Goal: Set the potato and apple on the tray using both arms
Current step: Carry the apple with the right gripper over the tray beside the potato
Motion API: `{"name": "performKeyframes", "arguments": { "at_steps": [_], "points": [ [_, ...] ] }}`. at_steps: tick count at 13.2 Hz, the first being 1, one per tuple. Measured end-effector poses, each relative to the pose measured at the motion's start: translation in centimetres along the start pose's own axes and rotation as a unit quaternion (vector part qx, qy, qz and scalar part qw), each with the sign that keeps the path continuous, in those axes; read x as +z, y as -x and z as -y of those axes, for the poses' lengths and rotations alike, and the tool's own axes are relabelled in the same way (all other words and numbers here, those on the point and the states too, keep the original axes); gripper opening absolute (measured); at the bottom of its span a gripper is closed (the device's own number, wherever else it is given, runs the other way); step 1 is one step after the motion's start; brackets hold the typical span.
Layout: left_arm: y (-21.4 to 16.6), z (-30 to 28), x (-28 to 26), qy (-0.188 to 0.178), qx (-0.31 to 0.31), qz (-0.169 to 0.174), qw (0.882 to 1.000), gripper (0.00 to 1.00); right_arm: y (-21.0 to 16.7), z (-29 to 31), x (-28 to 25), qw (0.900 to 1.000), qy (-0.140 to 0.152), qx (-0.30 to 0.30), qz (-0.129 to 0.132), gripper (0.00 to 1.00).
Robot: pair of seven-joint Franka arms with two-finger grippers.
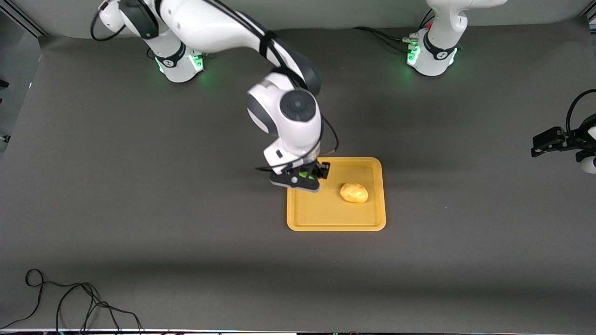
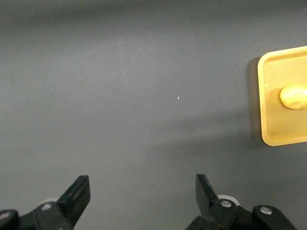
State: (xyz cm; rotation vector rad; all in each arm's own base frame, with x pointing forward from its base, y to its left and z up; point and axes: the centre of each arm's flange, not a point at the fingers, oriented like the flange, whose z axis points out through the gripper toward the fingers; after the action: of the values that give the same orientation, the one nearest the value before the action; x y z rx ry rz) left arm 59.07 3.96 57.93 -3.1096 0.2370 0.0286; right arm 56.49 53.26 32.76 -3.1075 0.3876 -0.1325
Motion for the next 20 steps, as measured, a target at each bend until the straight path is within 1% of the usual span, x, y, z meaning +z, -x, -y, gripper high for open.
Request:
{"name": "performKeyframes", "arguments": {
  "at_steps": [3, 6, 8, 11, 14, 20],
  "points": [
    [0.0, 0.0, 0.0, 0.0, 0.0, 0.0, 1.0, 0.98, 0.5, 0.7, 6.2, 1.0, 0.001, -0.005, -0.001, 0.76],
    [0.0, 0.0, 0.0, 0.0, 0.0, 0.0, 1.0, 0.98, 0.8, 0.7, 9.5, 1.0, 0.007, -0.007, 0.002, 0.76],
    [0.0, 0.0, 0.0, 0.0, 0.0, 0.0, 1.0, 0.98, 1.0, 0.7, 10.6, 1.0, 0.01, -0.008, 0.004, 0.76],
    [0.0, 0.0, 0.0, 0.0, 0.0, 0.0, 1.0, 0.98, 1.2, 0.9, 11.8, 1.0, 0.003, -0.009, -0.001, 0.76],
    [0.0, 0.0, 0.0, 0.0, 0.0, 0.0, 1.0, 0.98, 1.6, 1.0, 12.6, 1.0, 0.005, -0.012, 0.0, 0.76],
    [0.0, 0.0, 0.0, 0.0, 0.0, 0.0, 1.0, 0.98, 1.7, 1.1, 12.8, 1.0, 0.001, -0.014, -0.002, 0.76]
  ]
}}
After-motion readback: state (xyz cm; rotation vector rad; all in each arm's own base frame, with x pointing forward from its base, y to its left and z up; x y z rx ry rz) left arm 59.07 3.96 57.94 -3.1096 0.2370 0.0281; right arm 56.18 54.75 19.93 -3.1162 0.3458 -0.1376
